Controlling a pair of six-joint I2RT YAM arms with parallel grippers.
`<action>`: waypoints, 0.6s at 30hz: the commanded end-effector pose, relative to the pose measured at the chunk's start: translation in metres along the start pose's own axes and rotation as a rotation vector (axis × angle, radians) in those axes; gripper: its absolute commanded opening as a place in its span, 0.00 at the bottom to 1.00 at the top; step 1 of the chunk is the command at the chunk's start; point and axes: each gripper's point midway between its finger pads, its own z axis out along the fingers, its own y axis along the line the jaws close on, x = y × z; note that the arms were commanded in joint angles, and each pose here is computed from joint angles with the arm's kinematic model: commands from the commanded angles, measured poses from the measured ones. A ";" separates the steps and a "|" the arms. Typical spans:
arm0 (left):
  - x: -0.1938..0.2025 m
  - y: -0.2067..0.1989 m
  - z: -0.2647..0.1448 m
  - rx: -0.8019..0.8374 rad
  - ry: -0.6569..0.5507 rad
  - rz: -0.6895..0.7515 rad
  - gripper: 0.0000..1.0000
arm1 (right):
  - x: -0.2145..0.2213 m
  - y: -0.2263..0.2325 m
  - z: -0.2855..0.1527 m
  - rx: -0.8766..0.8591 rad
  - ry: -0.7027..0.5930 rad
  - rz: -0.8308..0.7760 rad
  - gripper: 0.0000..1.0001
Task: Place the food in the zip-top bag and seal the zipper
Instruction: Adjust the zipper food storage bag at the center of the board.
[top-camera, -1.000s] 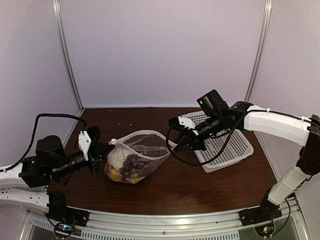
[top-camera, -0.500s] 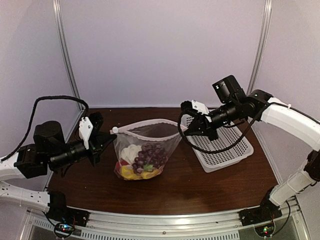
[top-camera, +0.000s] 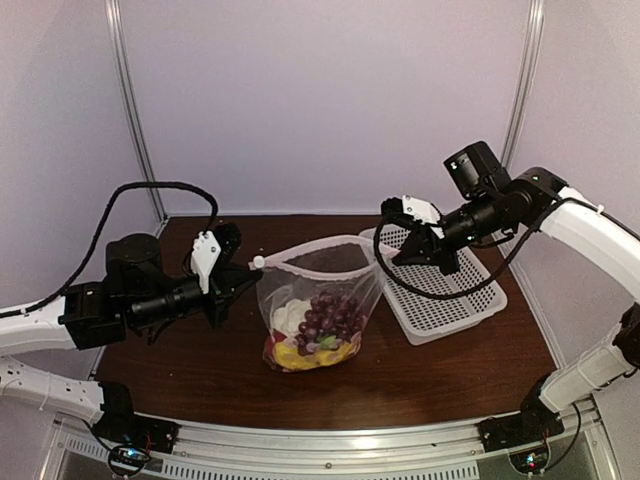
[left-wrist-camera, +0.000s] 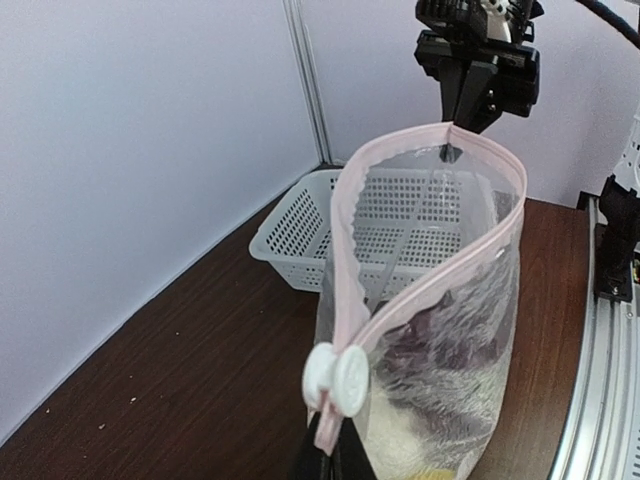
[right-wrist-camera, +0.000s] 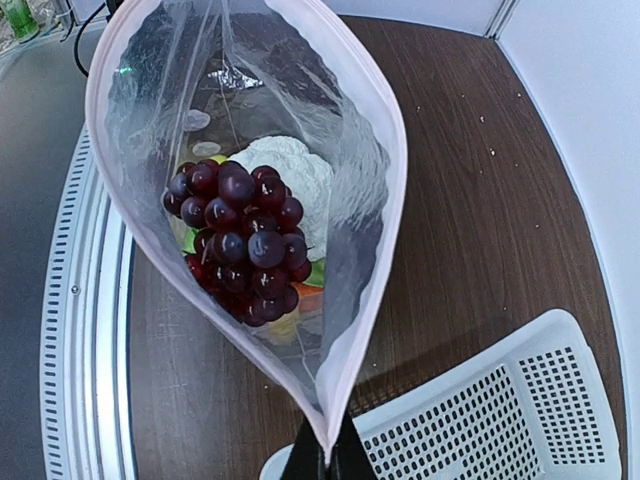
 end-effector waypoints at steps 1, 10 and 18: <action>-0.014 -0.001 0.006 0.034 -0.108 -0.071 0.00 | 0.012 0.001 -0.009 0.016 0.055 0.016 0.08; -0.022 -0.011 0.016 0.089 -0.122 -0.075 0.00 | -0.072 0.023 -0.009 -0.118 -0.068 -0.038 0.56; -0.027 -0.007 0.013 0.078 -0.146 -0.159 0.00 | -0.129 0.047 0.033 -0.168 -0.116 -0.034 0.58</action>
